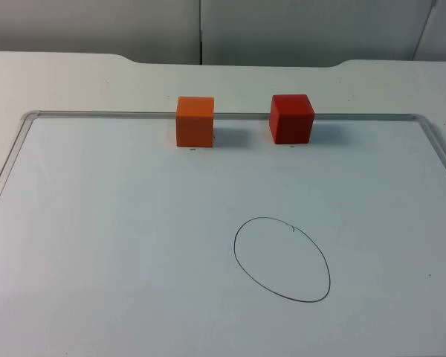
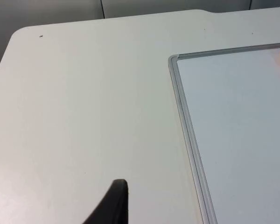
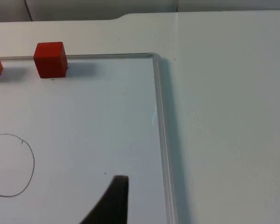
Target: Pick up one cube with the left hand and another cube with the right hand. First place the cube in the right hand at the target position, then stack the cube in the left hand on top.
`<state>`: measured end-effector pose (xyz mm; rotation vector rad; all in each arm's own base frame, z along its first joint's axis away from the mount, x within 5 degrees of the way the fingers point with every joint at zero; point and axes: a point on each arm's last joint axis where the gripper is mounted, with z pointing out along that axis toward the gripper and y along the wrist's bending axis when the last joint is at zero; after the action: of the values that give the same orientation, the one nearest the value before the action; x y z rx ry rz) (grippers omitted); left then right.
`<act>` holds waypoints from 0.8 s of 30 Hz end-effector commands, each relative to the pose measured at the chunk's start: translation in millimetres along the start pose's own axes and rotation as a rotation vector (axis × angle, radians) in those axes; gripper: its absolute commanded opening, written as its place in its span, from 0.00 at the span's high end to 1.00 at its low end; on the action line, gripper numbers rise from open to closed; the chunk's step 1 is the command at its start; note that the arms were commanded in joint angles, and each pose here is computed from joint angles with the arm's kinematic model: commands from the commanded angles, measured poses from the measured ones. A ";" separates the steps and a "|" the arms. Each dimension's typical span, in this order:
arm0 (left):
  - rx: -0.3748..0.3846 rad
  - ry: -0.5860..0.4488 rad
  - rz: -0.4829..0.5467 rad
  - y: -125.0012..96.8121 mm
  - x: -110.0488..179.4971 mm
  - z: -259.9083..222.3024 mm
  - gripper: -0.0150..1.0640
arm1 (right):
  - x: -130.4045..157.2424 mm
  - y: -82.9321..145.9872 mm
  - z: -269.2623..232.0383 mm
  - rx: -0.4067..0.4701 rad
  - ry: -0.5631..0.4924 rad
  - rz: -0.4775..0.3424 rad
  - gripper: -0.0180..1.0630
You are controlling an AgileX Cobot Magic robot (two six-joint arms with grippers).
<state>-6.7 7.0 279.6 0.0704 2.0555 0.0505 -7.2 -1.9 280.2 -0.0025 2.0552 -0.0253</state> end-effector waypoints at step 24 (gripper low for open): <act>-0.004 -0.010 0.000 0.1 0.1 0.0 0.01 | -132.1 5.9 40.7 -0.072 0.000 -0.074 0.02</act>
<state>-6.7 7.0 279.6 0.0704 2.0555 0.0505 78.5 4.9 373.1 -0.1168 2.0506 0.0049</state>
